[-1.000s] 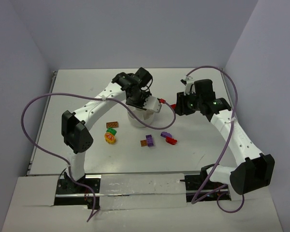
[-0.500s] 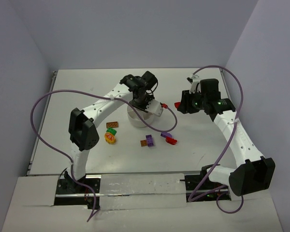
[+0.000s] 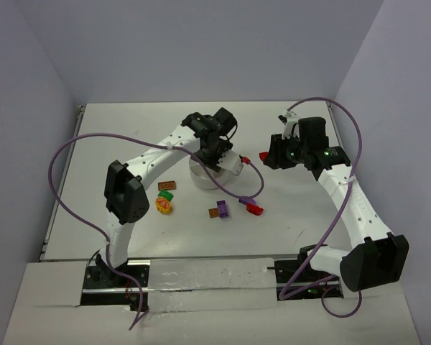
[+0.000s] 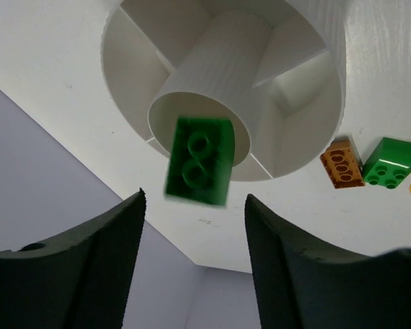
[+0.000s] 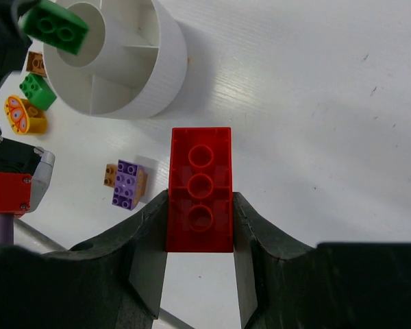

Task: Sort the legos into containers by color

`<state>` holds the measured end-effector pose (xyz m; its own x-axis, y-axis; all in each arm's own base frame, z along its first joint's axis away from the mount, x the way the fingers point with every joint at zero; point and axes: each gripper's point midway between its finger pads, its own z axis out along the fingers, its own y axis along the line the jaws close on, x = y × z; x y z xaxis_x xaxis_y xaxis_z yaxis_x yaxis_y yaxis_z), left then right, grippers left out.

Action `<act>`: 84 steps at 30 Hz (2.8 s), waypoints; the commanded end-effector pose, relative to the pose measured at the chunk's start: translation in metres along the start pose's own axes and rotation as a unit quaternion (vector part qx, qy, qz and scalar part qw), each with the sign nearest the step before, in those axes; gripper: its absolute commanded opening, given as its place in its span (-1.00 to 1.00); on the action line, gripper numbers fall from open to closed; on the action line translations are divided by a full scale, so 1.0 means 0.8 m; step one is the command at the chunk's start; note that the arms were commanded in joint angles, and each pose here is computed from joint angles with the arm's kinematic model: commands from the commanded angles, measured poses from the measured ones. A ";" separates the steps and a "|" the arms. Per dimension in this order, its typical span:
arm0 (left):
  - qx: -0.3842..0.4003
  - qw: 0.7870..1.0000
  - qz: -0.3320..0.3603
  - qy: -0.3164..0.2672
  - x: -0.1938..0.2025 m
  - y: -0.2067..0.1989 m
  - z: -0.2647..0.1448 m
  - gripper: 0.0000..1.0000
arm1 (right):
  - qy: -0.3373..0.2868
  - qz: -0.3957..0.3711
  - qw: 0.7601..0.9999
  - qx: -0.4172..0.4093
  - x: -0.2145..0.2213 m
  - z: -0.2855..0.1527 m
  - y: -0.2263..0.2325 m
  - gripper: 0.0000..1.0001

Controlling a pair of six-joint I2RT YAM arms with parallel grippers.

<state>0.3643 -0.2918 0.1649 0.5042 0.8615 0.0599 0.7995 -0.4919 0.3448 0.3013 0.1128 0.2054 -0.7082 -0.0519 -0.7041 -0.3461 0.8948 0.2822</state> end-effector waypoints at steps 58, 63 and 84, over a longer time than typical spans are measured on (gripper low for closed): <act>0.023 0.950 -0.136 -0.280 0.145 -0.220 0.071 0.32 | 0.012 -0.003 1.000 0.006 -0.006 0.013 -0.010 -1.00; 0.038 0.946 -0.131 -0.292 0.128 -0.224 0.073 0.32 | 0.015 -0.002 1.000 0.004 -0.007 0.017 -0.010 -1.00; 0.071 0.955 -0.063 -0.282 0.087 -0.227 0.087 0.10 | 0.024 0.001 1.000 0.000 -0.002 0.022 -0.010 -1.00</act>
<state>0.2741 -0.1442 0.0388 0.4241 0.7516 -0.5052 0.9025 -0.3968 0.1675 0.3084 0.1123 0.1797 -0.7628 -0.0680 -0.6431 -0.3241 0.9008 0.2892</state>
